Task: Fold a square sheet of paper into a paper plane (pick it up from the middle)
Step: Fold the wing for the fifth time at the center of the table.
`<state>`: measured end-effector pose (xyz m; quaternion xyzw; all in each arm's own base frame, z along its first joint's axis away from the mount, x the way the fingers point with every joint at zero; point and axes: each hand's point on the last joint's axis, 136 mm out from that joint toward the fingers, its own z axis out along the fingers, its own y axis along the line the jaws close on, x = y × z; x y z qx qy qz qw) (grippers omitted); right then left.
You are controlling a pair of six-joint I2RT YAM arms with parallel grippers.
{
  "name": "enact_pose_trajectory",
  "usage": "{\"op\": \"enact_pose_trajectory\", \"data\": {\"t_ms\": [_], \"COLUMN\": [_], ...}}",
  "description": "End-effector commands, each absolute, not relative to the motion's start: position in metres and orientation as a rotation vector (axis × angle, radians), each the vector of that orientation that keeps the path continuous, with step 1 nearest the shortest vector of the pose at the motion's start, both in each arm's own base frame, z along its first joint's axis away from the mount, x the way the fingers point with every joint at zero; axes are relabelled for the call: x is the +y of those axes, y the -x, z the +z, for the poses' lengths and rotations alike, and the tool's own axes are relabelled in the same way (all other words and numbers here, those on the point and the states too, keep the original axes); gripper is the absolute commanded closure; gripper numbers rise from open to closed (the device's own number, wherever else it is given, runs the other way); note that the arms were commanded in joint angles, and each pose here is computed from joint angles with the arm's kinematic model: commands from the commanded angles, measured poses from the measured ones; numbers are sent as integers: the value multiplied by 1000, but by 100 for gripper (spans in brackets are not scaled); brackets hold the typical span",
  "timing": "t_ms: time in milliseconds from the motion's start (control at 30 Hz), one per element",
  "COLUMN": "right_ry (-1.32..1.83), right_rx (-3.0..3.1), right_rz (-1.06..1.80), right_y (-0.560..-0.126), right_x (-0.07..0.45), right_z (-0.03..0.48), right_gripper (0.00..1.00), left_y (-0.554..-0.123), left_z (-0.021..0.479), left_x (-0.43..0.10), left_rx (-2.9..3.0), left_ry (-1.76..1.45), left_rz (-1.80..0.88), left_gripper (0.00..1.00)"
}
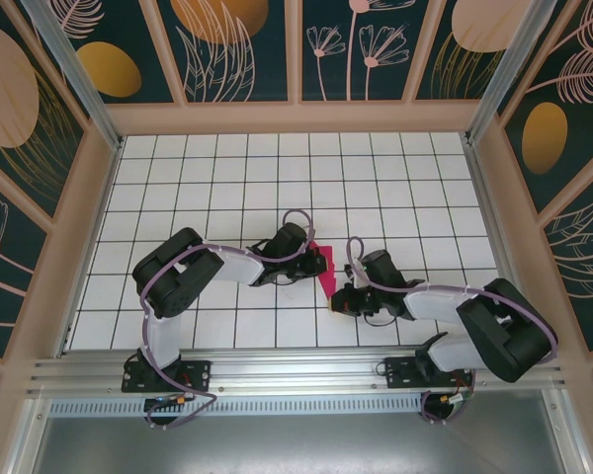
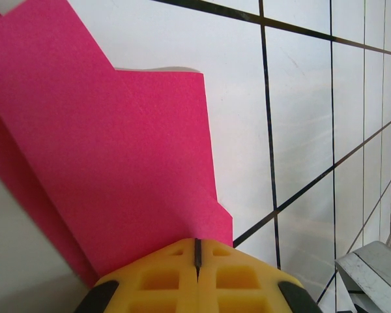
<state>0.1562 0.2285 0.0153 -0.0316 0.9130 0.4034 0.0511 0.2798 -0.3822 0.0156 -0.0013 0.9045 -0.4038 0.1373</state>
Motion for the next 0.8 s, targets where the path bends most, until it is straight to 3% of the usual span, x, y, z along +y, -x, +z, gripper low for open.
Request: {"op": "enact_pose_trajectory", "data": {"t_ms": [0,333,600,767], "right_ry": [2,98,19,-43], "right_rx": [2978,2730,2806,2914], "right_rz": [1147,1228,1155,1078], "right_y": [-121,-186,-204,-176], "right_x": [206,244,246,224], "right_z": [-8,57,17,-10], "right_gripper": [94,92,91,92], "left_y": [-271,-272,-273,-274], "left_z": [-40,-36,-31,-30], "left_x": [-345,-349,-352,-350], "left_rx": [2765,2762,2754,2753], "left_ry": [61,39,31,32], "left_rz": [-893,-907,-922,-910], "left_gripper": [100,100,100,100]}}
